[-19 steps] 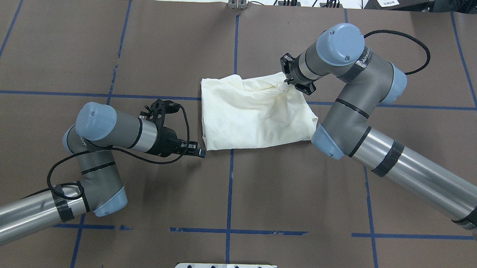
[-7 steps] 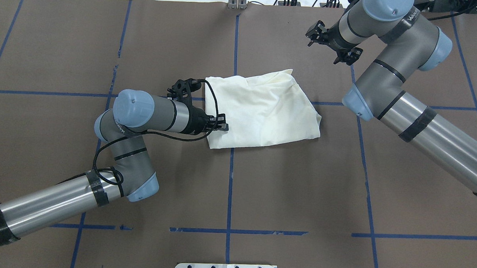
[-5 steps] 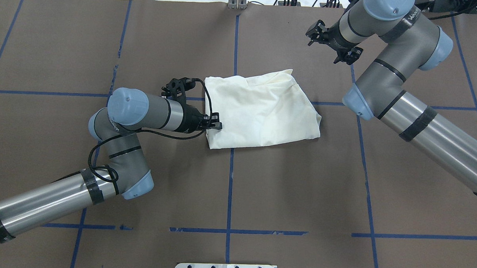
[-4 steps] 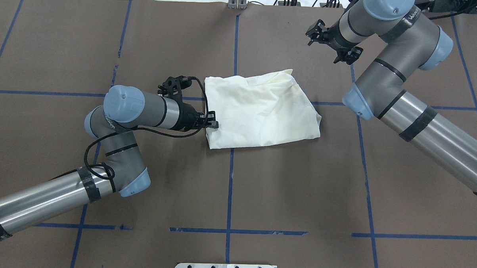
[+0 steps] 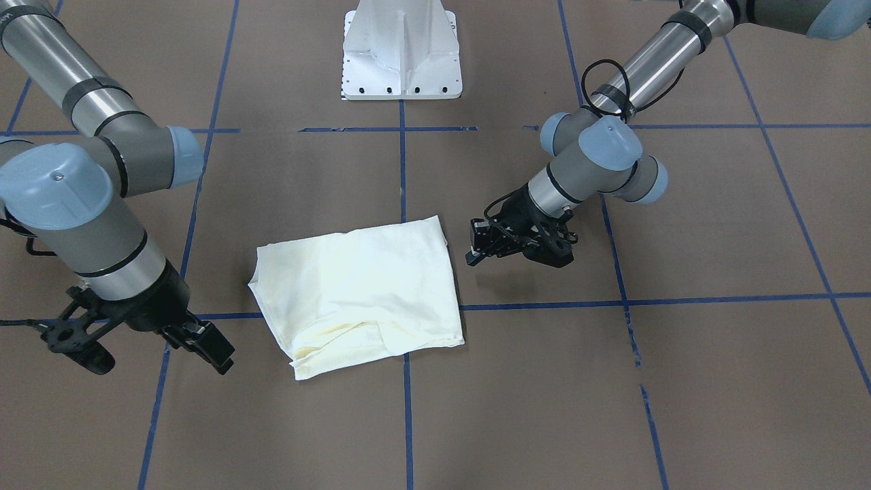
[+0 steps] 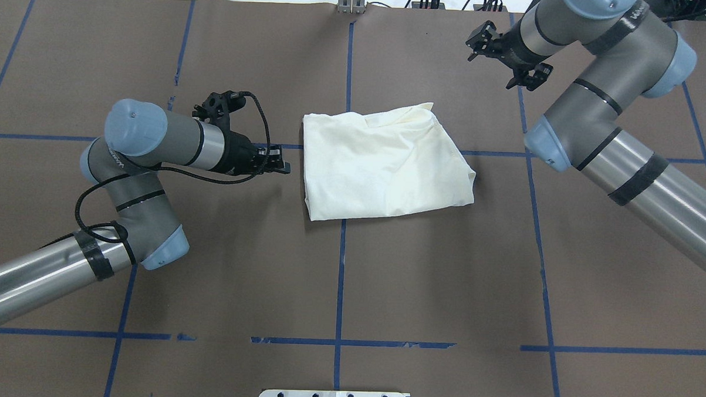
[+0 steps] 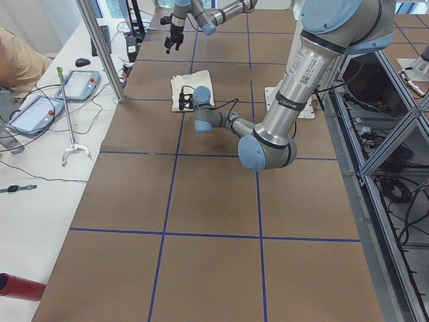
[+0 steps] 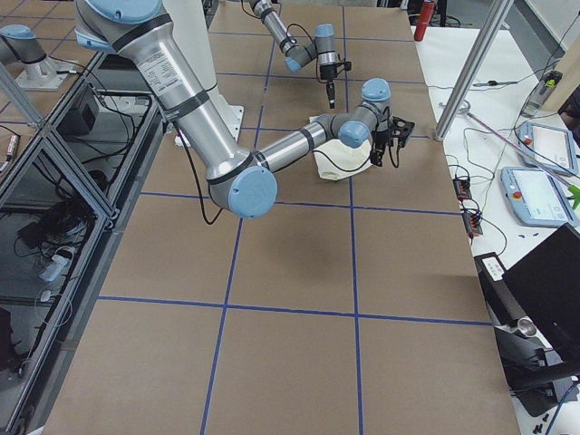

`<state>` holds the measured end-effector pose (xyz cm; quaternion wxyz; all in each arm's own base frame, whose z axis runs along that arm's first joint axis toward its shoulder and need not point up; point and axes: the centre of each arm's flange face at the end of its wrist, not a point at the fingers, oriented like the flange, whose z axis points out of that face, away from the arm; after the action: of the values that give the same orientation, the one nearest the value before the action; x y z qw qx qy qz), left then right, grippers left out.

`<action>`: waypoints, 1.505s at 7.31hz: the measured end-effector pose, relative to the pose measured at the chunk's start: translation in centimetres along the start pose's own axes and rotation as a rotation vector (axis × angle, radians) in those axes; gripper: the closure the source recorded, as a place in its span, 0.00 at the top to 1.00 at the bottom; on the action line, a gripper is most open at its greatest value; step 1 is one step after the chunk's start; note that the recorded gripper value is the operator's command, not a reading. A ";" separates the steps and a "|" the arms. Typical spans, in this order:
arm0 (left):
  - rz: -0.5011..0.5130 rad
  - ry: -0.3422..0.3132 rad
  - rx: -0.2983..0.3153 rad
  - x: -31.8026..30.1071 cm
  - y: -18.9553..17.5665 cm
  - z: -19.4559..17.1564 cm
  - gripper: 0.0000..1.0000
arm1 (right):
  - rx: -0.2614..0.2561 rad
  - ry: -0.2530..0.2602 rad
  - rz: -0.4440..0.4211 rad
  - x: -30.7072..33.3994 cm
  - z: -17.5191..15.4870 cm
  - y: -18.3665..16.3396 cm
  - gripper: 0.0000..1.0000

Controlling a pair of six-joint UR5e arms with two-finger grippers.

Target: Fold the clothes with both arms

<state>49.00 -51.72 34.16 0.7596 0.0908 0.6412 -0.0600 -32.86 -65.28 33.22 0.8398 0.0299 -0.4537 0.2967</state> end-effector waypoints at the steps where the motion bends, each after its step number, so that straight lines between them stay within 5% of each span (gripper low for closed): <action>1: 0.038 -0.015 0.005 -2.1 -2.4 -2.5 0.00 | -0.012 0.000 -0.010 2.3 -1.4 -1.9 1.00; 6: 0.323 -0.124 0.013 -16.0 -16.7 -24.0 0.00 | -0.041 0.082 -0.245 19.1 -4.8 -12.8 1.00; 11: 0.499 -0.512 0.059 -25.6 -25.4 -41.1 0.00 | -0.108 0.055 -0.394 32.0 -12.2 -19.7 1.00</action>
<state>-0.25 -68.32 51.20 0.8839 0.2484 0.3864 0.0879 -0.26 -62.48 55.27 0.8939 0.0648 -0.4314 0.1027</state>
